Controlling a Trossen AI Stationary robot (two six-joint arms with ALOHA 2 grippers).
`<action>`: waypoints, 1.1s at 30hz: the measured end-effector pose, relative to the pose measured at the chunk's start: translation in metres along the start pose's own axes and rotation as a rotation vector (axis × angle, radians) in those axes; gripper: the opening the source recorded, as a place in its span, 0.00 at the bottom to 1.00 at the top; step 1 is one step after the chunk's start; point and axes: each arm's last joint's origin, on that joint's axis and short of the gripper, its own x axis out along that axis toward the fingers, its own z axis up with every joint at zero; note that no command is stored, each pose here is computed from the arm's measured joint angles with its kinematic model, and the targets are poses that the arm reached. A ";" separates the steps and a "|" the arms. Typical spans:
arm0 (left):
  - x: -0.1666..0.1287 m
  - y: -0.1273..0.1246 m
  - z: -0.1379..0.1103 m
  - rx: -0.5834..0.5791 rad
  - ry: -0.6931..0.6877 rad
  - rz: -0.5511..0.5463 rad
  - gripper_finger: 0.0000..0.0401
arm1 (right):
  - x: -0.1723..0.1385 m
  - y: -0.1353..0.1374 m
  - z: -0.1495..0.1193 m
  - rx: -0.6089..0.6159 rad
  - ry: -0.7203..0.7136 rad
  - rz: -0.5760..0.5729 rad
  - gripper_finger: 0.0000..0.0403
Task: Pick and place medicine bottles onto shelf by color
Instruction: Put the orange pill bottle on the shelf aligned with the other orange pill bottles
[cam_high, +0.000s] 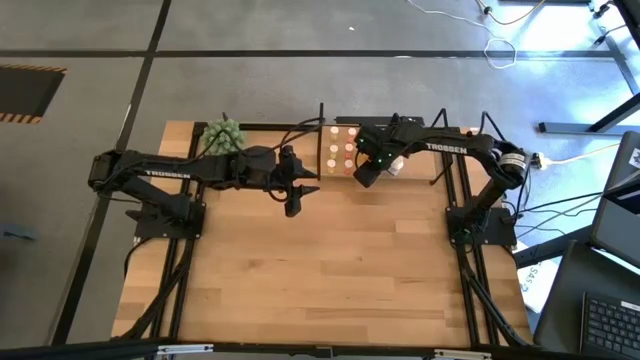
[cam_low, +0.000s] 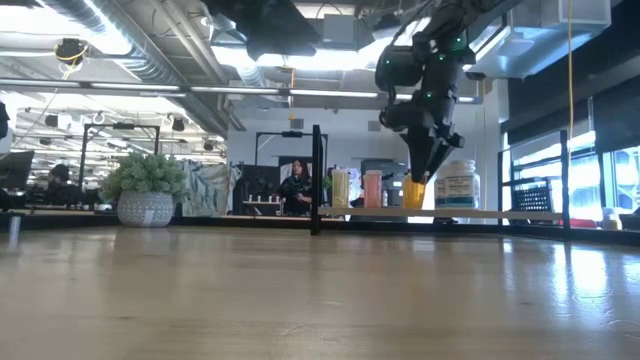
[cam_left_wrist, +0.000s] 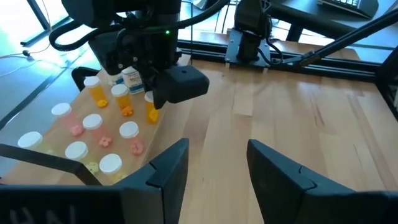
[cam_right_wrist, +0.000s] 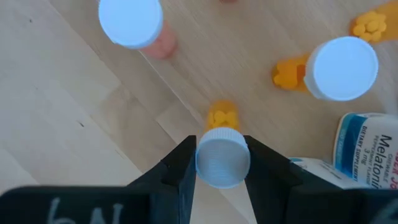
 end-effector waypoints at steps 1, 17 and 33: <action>0.000 0.000 0.000 0.000 0.000 0.000 0.39 | 0.000 0.000 0.000 -0.001 -0.001 0.000 0.29; 0.000 0.000 0.000 0.000 0.000 0.010 0.39 | 0.000 0.000 0.001 -0.017 -0.010 0.004 0.33; 0.000 0.003 -0.003 0.006 0.020 0.104 0.39 | 0.001 0.001 0.004 -0.022 -0.034 0.011 0.49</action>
